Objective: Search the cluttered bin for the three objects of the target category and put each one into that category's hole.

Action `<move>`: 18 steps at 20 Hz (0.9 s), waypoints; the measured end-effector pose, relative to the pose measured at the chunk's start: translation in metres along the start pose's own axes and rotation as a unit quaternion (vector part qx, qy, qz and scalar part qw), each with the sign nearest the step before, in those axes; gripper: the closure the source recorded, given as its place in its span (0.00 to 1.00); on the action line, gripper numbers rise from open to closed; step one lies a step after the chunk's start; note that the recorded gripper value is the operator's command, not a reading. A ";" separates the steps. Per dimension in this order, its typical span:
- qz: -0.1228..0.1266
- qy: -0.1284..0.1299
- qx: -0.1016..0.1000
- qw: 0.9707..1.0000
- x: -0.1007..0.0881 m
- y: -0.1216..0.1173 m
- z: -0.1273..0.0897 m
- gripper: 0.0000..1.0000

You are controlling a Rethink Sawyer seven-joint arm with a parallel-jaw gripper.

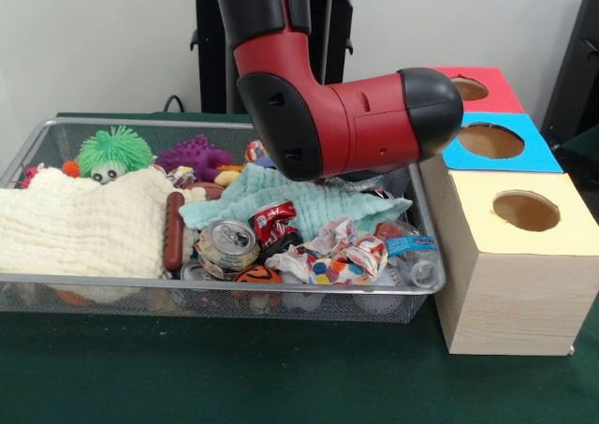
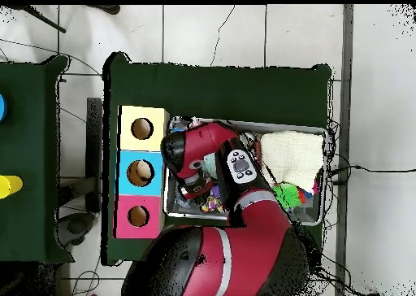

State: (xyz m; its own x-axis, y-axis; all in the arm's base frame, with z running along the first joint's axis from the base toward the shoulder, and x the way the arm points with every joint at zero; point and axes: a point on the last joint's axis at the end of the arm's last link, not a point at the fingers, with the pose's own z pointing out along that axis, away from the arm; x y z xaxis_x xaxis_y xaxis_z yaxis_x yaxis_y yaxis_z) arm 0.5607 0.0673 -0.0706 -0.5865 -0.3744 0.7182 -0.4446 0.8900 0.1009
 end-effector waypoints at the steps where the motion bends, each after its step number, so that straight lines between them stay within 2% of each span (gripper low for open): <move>1: 0.000 0.000 -0.002 1.000 0.000 0.000 0.001 1.00; 18: -0.012 -0.008 -0.011 1.000 -0.008 0.011 0.000 1.00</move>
State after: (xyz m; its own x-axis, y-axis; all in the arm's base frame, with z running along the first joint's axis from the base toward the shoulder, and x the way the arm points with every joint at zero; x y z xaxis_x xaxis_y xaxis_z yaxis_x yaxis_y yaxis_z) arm 0.5604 0.0804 -0.0758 -0.5864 -0.4003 0.7042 -0.4435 0.8861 0.1344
